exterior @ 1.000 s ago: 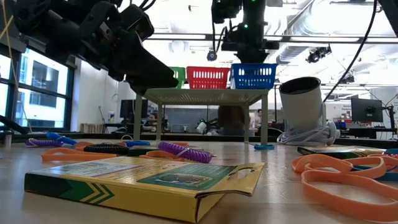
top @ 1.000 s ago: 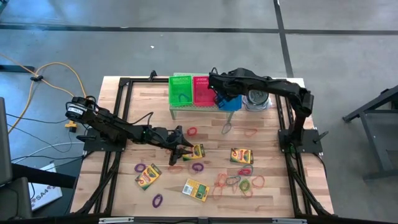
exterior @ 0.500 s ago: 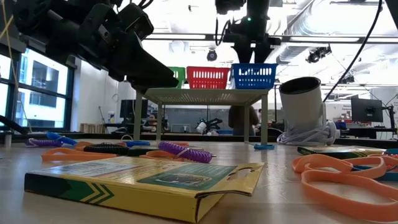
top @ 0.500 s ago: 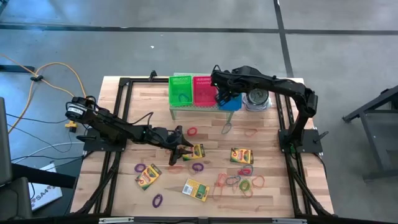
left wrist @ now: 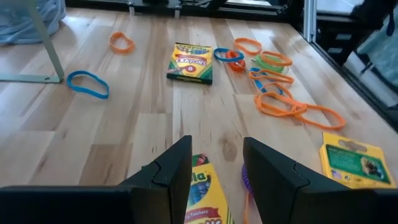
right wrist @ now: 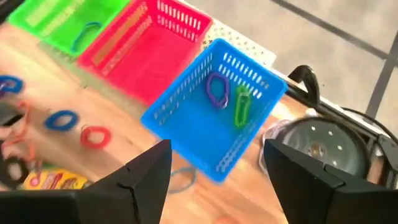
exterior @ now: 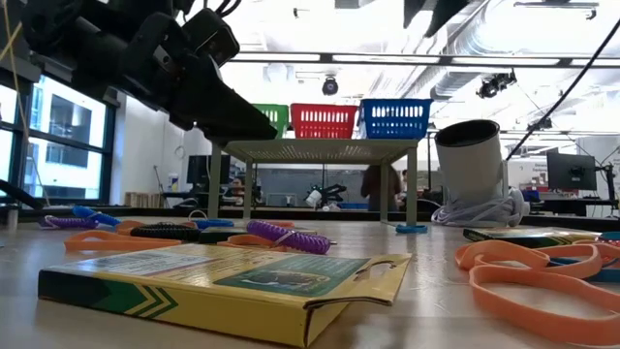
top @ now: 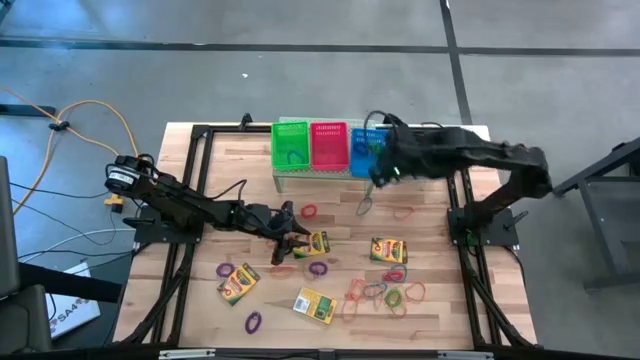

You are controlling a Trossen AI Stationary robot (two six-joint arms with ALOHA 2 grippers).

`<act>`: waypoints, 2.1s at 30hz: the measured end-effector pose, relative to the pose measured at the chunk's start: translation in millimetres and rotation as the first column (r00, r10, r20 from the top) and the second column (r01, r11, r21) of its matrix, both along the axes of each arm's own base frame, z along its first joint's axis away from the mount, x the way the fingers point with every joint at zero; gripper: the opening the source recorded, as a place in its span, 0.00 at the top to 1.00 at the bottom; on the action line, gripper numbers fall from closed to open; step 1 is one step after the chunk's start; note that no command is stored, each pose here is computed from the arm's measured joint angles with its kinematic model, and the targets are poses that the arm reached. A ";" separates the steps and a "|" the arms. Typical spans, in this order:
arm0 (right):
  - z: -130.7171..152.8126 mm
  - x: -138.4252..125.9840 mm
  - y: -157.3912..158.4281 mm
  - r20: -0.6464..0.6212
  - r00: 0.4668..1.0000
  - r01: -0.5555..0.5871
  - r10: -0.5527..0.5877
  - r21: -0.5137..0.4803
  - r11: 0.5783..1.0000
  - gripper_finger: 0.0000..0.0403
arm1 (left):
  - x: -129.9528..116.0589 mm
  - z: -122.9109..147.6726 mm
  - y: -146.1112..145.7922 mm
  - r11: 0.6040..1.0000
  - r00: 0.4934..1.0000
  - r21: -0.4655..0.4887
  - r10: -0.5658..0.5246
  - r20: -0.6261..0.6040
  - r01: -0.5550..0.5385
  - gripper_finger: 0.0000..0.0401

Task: Pick & Place Office Desk Supplies
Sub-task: Put the yellow crayon box into the red bin on the shelf

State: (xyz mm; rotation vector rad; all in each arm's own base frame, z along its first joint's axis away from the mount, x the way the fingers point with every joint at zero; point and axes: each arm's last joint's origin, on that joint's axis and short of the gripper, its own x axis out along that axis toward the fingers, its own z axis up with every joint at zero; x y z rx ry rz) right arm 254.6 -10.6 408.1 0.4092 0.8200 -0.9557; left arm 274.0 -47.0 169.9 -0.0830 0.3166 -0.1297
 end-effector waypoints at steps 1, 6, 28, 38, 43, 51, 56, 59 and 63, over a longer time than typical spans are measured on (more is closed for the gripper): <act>-0.1 -2.4 10.2 0.000 1.000 -0.003 0.003 -0.012 1.000 0.39 | 0.0 0.0 0.0 1.000 1.000 0.015 -0.005 0.002 0.005 0.65; -5.1 -14.6 65.1 0.013 0.993 -0.119 0.119 -0.031 0.992 0.39 | 0.0 0.0 0.0 0.997 1.000 0.076 -0.025 0.010 0.024 0.65; -123.5 -38.1 147.7 0.043 0.979 -0.189 0.197 -0.144 0.971 0.39 | 0.0 -0.3 1.4 0.999 1.000 0.034 -0.006 0.001 0.006 0.43; -144.4 -29.0 151.2 0.117 0.955 -0.231 0.272 -0.278 0.932 0.39 | 0.2 3.4 -25.4 0.956 0.994 0.284 -0.038 -0.103 0.066 0.26; -150.8 -27.3 152.3 0.125 0.949 -0.244 0.288 -0.284 0.927 0.39 | 7.8 26.8 -43.4 0.957 0.940 0.264 -0.022 -0.341 0.118 0.26; -166.3 -31.6 152.3 0.094 0.950 -0.267 0.299 -0.257 0.929 0.39 | -17.8 47.7 -85.4 0.955 0.852 0.197 -0.093 -0.516 0.223 0.26; -172.1 -36.3 155.6 0.080 0.944 -0.290 0.320 -0.262 0.921 0.39 | -44.7 40.5 -100.5 0.996 0.750 0.071 0.002 -0.661 0.060 0.26; -173.0 -36.8 154.9 0.085 0.944 -0.282 0.318 -0.290 0.915 0.39 | -55.3 37.9 -108.7 0.998 0.705 0.009 0.047 -0.708 -0.057 0.26; -172.8 -36.6 154.8 0.087 0.944 -0.281 0.319 -0.295 0.913 0.39 | -61.2 36.3 -110.8 0.961 0.643 -0.071 0.123 -0.756 -0.267 0.26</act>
